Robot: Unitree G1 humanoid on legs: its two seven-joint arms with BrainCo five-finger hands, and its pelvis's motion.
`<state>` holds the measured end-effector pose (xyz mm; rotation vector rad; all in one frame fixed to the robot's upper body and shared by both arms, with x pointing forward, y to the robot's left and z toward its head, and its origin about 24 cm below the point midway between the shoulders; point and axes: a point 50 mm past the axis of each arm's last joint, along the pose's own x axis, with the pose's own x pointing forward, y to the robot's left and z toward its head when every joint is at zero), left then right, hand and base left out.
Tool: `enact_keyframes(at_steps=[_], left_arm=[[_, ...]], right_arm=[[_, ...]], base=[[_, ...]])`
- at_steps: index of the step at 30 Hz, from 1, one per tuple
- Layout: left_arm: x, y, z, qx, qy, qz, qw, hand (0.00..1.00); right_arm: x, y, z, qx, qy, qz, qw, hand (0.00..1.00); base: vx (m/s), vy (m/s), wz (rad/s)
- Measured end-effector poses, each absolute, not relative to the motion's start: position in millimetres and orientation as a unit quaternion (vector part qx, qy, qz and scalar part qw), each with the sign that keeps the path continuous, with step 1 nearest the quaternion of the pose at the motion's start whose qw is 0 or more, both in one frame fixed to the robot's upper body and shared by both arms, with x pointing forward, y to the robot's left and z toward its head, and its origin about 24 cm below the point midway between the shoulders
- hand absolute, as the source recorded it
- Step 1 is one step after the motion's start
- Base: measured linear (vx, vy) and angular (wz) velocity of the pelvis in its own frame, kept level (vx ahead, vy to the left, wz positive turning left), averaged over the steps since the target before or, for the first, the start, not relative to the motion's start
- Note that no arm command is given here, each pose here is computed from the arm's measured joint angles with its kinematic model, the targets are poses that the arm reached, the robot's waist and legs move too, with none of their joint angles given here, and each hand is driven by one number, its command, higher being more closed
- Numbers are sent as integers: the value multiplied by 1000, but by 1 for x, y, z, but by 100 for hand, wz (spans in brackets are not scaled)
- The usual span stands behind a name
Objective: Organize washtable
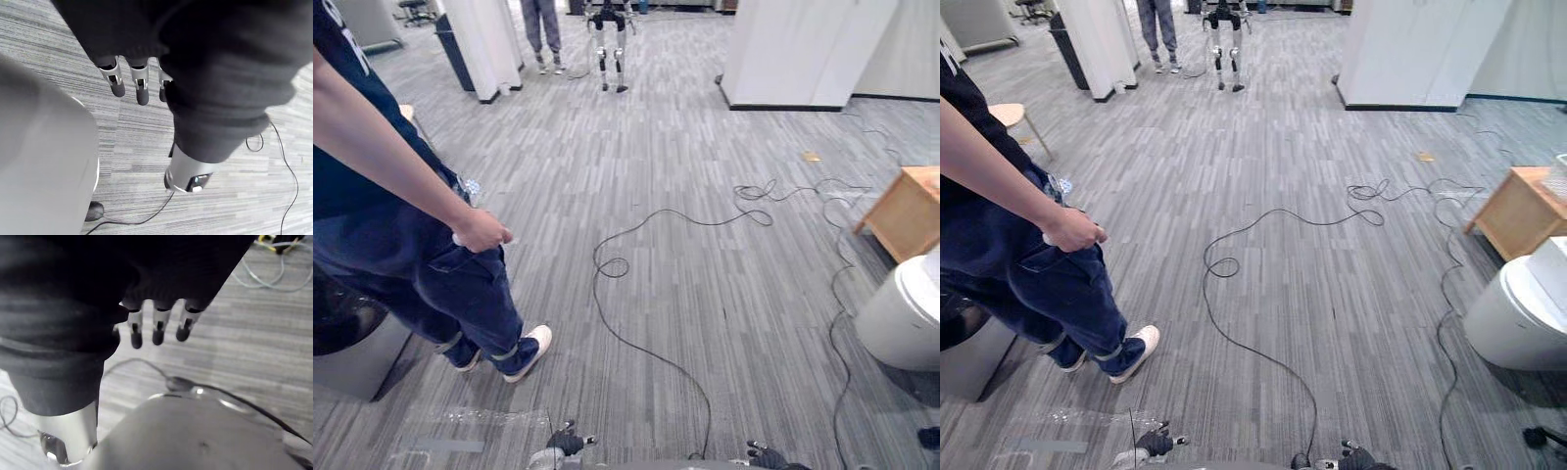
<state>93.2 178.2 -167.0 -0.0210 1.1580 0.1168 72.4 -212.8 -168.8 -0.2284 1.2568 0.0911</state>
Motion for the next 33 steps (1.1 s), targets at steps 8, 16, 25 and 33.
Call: enact_keyframes(at_steps=[8,16,25,33], left_arm=[[84,173,-171,3,568,35,822,0],[81,185,-172,7,578,62,814,0],[78,189,-172,-16,572,121,811,0],[72,193,-170,-45,557,170,812,0]], right_arm=[[56,-212,-172,-85,609,27,788,0],[54,-201,-175,-73,624,26,777,0],[59,-201,-174,-68,612,20,788,0],[70,-202,-172,-68,590,20,804,0]], base=[[57,73,2],[10,5,1],[0,0,1],[-31,-11,7]])
